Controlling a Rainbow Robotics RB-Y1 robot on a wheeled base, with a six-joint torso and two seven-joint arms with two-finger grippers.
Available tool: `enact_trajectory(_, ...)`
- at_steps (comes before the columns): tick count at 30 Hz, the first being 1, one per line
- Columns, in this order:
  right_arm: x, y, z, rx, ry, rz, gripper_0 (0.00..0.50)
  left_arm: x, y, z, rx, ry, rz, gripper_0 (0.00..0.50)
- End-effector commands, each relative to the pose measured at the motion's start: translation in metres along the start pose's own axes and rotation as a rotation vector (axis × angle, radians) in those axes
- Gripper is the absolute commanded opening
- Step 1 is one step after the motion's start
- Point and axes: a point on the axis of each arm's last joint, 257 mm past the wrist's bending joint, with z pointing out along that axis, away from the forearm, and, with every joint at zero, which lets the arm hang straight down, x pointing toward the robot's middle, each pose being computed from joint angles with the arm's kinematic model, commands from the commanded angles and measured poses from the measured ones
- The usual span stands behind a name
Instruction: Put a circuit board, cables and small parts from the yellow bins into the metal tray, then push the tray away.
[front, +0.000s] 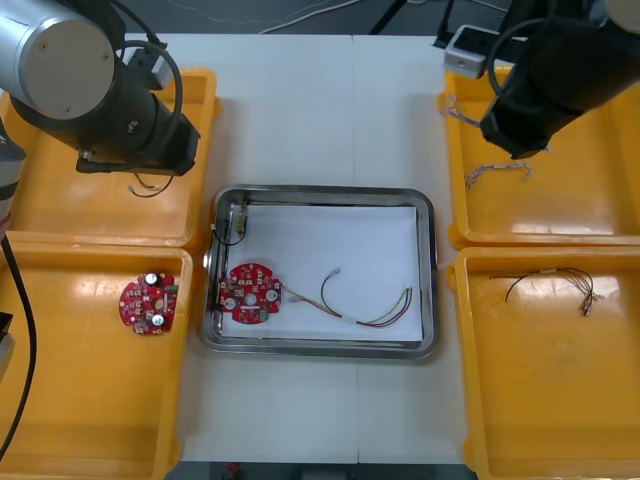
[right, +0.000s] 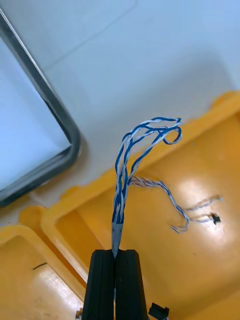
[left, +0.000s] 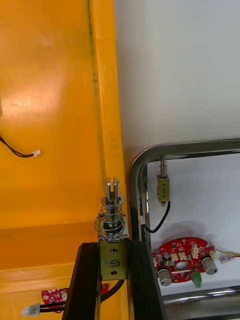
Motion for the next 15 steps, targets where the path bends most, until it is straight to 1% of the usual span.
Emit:
enact_trajectory(1,-0.037,0.033,0.001,0.022,-0.02,-0.168,0.0,-0.005,0.013,-0.01,-0.025,-0.035,-0.008,0.0)
enact_trajectory(7,-0.037,0.073,0.025,0.001,0.02,-0.268,0.0,-0.005,0.013,-0.01,-0.027,-0.036,-0.009,0.0)
enact_trajectory(8,-0.039,0.08,0.03,-0.001,0.018,-0.293,0.0,-0.005,0.013,-0.01,-0.027,-0.036,-0.007,0.0)
enact_trajectory(11,-0.049,0.104,0.043,-0.011,-0.009,-0.367,0.0,-0.006,0.013,-0.011,-0.027,-0.037,-0.007,0.0)
enact_trajectory(12,-0.049,0.104,0.043,-0.011,-0.009,-0.367,0.0,-0.006,0.013,-0.011,-0.027,-0.037,-0.007,0.0)
enact_trajectory(13,-0.054,0.118,0.051,-0.02,-0.024,-0.405,0.0,-0.006,0.013,-0.011,-0.028,-0.038,-0.005,0.0)
enact_trajectory(15,-0.058,0.129,0.057,-0.029,-0.036,-0.428,0.0,-0.006,0.013,-0.011,-0.028,-0.038,-0.005,0.0)
